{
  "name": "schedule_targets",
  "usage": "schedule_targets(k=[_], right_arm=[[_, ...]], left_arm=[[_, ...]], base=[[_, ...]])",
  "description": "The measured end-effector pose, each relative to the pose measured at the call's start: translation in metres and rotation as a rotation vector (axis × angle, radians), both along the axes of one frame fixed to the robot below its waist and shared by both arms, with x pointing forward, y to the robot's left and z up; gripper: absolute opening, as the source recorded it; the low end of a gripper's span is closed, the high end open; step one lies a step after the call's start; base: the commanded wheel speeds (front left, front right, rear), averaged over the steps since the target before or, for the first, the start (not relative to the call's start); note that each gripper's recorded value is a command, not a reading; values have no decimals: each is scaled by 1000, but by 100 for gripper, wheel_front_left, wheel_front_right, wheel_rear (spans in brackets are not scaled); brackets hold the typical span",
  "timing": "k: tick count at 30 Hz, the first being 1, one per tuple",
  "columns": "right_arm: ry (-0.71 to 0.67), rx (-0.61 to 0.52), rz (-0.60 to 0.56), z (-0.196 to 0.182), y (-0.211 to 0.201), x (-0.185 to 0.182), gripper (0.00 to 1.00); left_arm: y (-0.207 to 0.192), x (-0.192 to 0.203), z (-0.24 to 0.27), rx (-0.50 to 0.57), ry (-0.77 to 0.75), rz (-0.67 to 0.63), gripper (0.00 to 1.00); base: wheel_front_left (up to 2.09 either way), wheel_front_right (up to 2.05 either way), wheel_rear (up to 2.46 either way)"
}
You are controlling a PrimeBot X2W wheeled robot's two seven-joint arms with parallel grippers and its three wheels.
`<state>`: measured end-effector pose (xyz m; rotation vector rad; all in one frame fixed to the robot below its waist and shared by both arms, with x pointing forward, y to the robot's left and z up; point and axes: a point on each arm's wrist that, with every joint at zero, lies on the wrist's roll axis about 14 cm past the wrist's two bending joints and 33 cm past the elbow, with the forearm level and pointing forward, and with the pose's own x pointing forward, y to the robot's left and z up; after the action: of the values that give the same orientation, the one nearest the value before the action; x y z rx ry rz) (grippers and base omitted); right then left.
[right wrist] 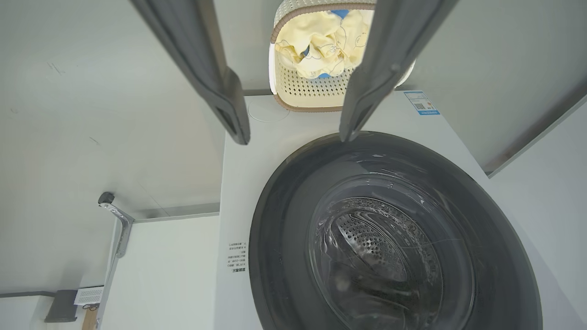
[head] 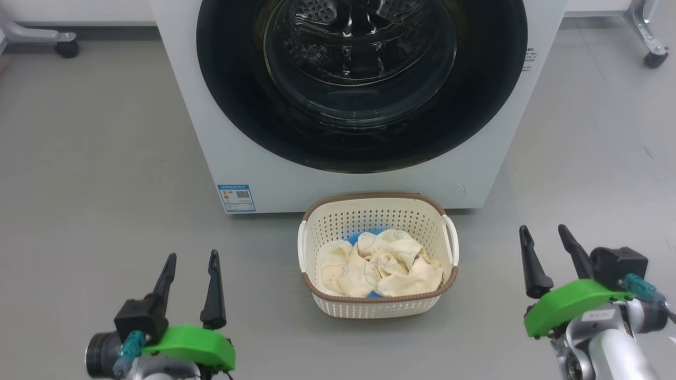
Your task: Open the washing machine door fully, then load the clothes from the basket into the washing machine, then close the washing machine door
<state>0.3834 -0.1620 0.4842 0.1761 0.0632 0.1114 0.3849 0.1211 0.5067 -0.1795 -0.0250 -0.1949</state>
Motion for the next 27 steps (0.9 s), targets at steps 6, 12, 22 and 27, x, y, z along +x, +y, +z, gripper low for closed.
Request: schedule_targets(k=[6,12,22,27], right_arm=[[-25,-68,22,4,4,3,100],[-45,-141,43,7,8,5,100],[-57,-186,56,7,10,7,100],[-72,-185,54,12,10,11,100]], left_arm=[[-4,0,0,65,-22,-13,100],[-7,4,6,132,-62,-21,100],[-9,4,6,171,-75,-23,100],[-8,5,6,170,-77,-22,100]], base=[[0,0,0],[0,0,0],[0,0,0],[0,0,0]])
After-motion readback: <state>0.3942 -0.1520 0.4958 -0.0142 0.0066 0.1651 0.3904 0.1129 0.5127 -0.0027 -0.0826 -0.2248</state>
